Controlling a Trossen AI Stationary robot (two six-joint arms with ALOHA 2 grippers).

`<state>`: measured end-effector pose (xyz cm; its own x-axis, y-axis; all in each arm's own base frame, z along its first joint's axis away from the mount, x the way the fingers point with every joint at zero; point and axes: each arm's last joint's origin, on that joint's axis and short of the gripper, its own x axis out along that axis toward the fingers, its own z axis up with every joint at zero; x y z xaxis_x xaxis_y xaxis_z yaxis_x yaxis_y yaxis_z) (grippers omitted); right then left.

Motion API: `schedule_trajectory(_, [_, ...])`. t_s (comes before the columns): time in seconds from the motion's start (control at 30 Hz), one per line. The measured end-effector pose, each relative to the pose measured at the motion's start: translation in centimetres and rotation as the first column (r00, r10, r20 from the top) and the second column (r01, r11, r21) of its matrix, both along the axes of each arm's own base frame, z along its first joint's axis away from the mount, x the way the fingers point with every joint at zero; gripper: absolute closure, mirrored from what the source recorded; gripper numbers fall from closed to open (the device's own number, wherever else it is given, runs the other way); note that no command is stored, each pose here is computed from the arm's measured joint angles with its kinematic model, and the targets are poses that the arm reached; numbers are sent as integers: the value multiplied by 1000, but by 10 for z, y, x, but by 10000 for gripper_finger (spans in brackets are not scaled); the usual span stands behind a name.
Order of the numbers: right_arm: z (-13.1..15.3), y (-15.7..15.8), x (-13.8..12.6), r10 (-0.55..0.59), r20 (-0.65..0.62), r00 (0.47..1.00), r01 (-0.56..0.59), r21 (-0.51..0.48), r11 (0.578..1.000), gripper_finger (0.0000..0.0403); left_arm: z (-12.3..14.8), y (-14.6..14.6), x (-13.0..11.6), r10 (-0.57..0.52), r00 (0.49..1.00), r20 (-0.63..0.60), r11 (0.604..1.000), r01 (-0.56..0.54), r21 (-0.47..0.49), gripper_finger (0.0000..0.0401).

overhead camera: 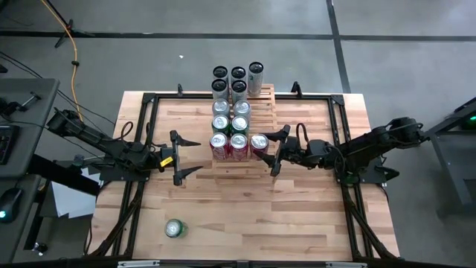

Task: Place canned beverage on shelf
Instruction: Put the red soda can aligned with the other red soda cans on the shelf, then put the top green soda can aligned with the other green soda cans on the shelf

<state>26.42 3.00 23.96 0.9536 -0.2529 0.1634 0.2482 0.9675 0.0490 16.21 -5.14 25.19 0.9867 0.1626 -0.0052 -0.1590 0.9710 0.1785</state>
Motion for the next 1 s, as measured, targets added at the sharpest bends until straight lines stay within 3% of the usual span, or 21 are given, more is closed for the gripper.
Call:
schedule_trajectory(0.2, [0,0,0,5,0,1000,-5,16,1000,53,0,0,0,0,1000,0,1000,0,0,39])
schedule_trajectory(0.7, [5,0,-2,3,28,1000,-3,2,1000,44,0,0,0,4,1000,0,1000,-4,0,39])
schedule_trajectory(1.0, [17,-2,-12,1,34,999,0,-6,1000,43,0,2,-1,79,997,3,997,-79,-10,39])
